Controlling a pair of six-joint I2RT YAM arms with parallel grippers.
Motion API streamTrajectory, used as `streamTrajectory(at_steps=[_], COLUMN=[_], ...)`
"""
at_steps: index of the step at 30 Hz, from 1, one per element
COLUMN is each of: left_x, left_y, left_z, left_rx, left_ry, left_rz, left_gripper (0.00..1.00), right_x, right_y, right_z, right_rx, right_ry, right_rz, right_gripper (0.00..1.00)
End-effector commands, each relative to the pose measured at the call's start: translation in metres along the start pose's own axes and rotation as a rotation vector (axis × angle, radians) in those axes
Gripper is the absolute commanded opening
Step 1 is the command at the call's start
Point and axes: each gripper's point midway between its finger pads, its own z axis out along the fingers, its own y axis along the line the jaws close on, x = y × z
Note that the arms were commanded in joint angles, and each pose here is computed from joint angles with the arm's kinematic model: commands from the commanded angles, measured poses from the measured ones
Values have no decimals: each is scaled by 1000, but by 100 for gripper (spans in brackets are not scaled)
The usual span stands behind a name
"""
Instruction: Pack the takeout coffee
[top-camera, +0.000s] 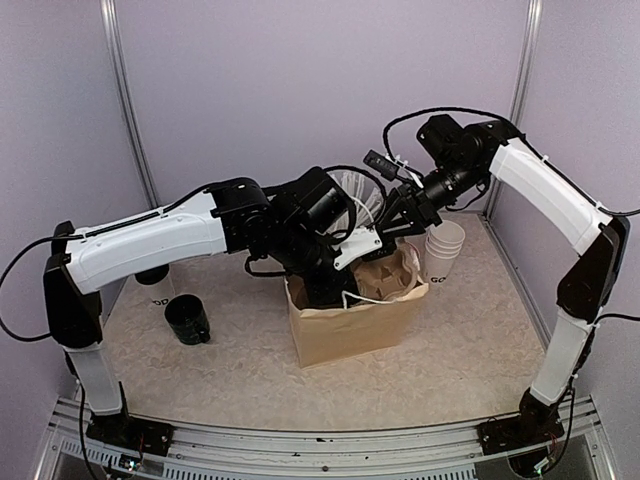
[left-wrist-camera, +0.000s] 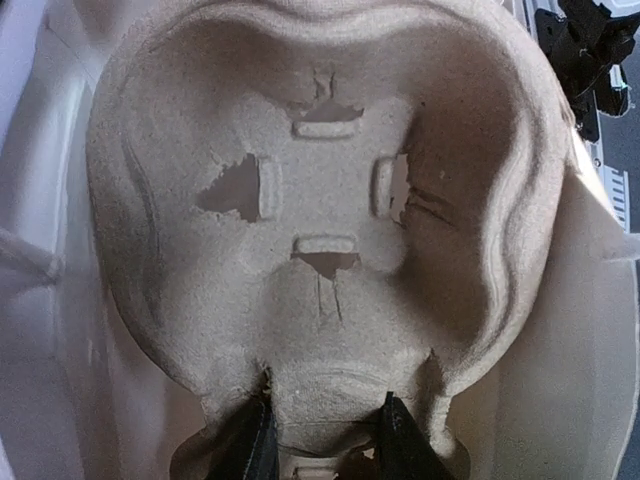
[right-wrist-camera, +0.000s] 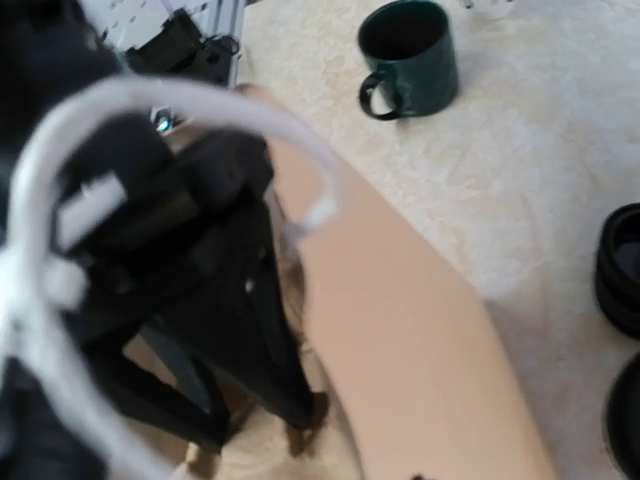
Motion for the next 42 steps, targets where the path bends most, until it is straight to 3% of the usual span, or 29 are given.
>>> streamTrajectory(at_steps=[1,10,32,42], left_x=[8,21,58,76], left_y=[6,8,7,8], left_z=[4,8,26,50], left_rx=[-17,-10,25,52], left_ry=[56,122,237,296], left_rz=[-33,-90,-164,-179], left_gripper=[30,30,31,33], right_x=[-18,-16,75,80], right_y=[6,-9,-56,-52], right_z=[-30,-57,-20,-17], right_rx=[65,141,255,236], right_ry=[-59,-99,80,77], right_rz=[-54,-55,62,53], right_gripper=[42,50,51,50])
